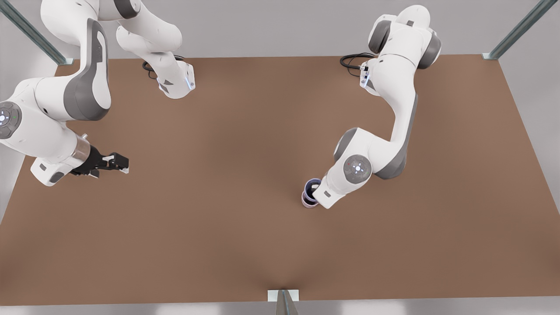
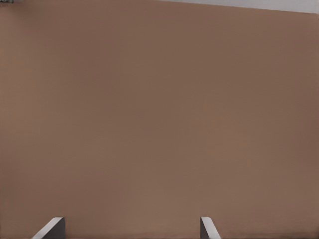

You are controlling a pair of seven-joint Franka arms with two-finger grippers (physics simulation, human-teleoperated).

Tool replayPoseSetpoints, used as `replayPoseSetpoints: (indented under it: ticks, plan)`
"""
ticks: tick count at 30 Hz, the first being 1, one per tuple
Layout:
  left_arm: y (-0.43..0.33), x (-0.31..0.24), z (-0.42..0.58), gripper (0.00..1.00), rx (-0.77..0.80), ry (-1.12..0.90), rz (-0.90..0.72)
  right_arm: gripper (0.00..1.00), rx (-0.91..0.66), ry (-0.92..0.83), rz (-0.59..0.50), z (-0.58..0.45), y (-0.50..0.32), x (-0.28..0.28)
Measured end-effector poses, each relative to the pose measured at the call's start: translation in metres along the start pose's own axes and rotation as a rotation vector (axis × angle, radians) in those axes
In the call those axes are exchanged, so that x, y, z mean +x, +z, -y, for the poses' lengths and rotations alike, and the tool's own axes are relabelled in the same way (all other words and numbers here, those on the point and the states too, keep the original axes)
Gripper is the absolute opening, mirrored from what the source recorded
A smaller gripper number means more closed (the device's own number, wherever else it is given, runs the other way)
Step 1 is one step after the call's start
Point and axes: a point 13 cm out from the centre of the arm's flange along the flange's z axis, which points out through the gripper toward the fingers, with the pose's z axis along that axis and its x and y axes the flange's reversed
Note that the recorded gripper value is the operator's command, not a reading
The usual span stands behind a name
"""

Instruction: Stack the cups, with the pink cup at the bottom and the purple cup at the top

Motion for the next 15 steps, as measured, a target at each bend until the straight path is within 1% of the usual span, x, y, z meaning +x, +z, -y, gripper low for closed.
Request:
replayPoseSetpoints:
  ticks: [15]
  plan:
    - [0.037,0.007,-0.006,0.21,0.005,-0.188,-0.056,1.0,-0.004,0.1,-0.007,-0.003,0.0,0.002]
